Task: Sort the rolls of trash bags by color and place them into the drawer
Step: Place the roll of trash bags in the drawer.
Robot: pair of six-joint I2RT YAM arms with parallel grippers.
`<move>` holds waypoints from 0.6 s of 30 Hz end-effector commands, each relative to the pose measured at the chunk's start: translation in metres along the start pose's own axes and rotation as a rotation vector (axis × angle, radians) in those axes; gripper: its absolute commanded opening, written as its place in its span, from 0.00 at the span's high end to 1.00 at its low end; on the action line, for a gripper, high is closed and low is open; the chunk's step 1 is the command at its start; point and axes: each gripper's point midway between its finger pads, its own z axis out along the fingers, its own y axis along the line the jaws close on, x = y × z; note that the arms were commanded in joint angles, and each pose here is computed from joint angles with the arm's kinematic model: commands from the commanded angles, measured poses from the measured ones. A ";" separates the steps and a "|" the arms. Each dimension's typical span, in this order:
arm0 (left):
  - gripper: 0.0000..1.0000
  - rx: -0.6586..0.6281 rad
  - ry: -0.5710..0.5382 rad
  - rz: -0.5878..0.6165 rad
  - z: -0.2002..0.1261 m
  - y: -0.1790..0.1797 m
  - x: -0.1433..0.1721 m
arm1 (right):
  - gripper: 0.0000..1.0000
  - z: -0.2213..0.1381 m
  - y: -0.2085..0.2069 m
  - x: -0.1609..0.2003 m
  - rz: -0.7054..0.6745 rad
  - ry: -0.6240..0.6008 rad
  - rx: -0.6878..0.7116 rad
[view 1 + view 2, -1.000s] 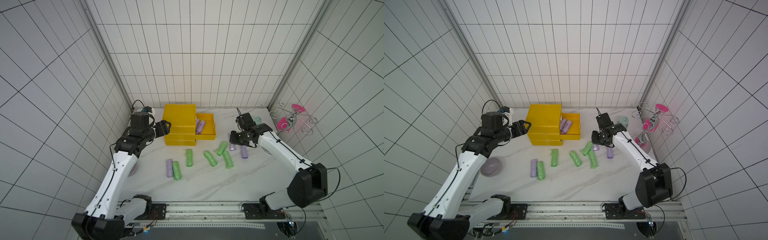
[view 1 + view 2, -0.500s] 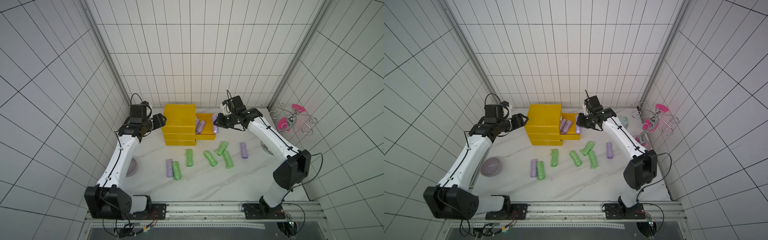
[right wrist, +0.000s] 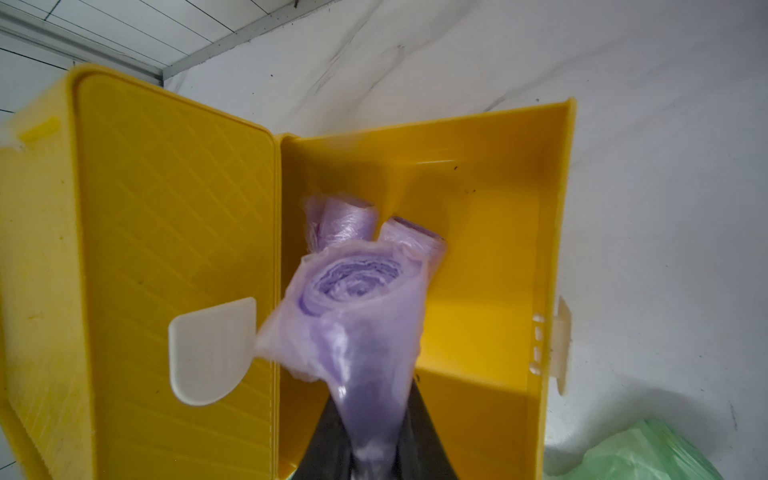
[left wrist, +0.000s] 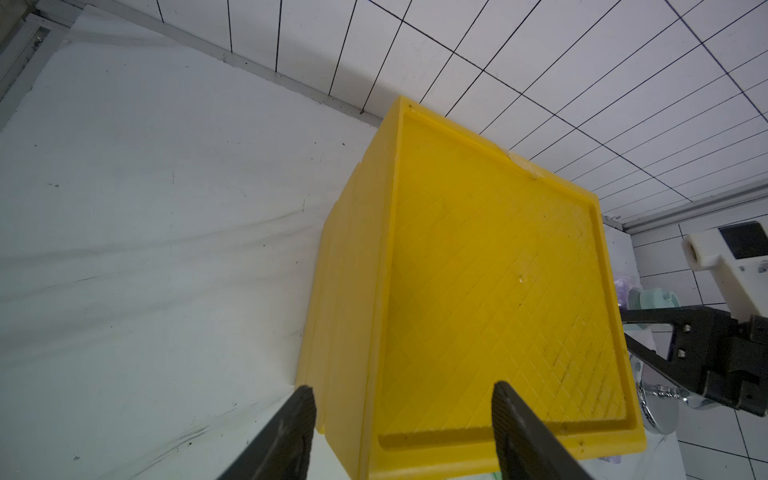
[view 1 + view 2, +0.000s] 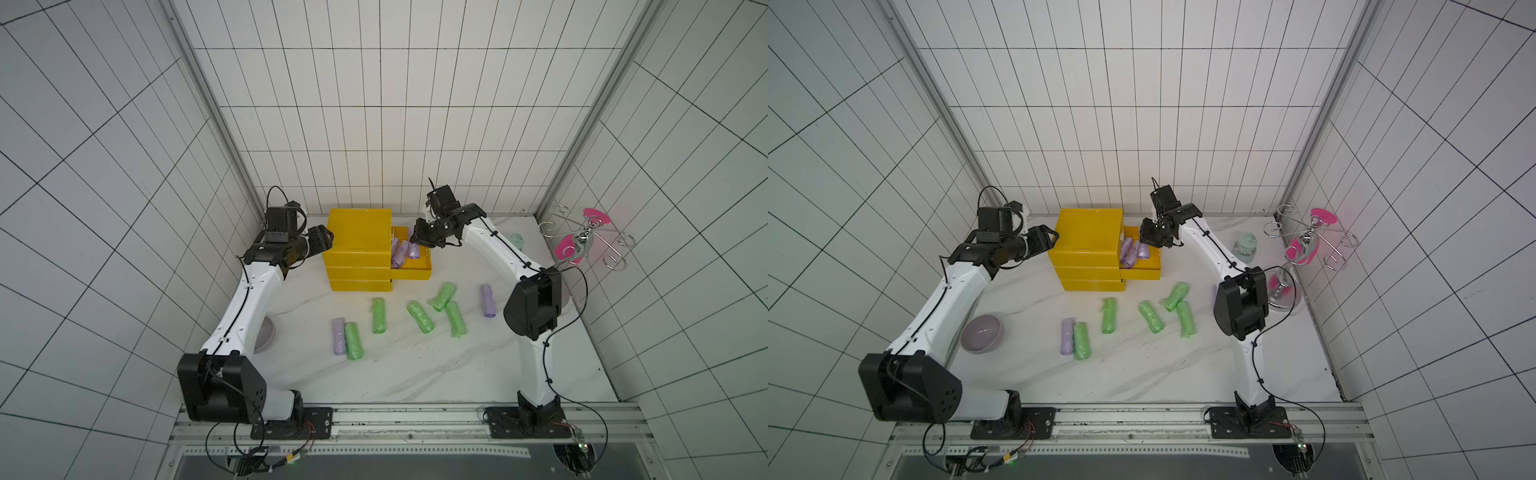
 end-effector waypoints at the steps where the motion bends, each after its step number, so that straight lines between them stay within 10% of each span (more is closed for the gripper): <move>1: 0.34 0.016 -0.012 0.010 0.006 -0.001 -0.004 | 0.82 0.001 -0.005 -0.007 0.030 -0.013 0.040; 18: 0.35 0.037 0.034 -0.006 0.018 0.004 0.013 | 0.79 0.046 -0.016 0.006 0.074 0.046 0.107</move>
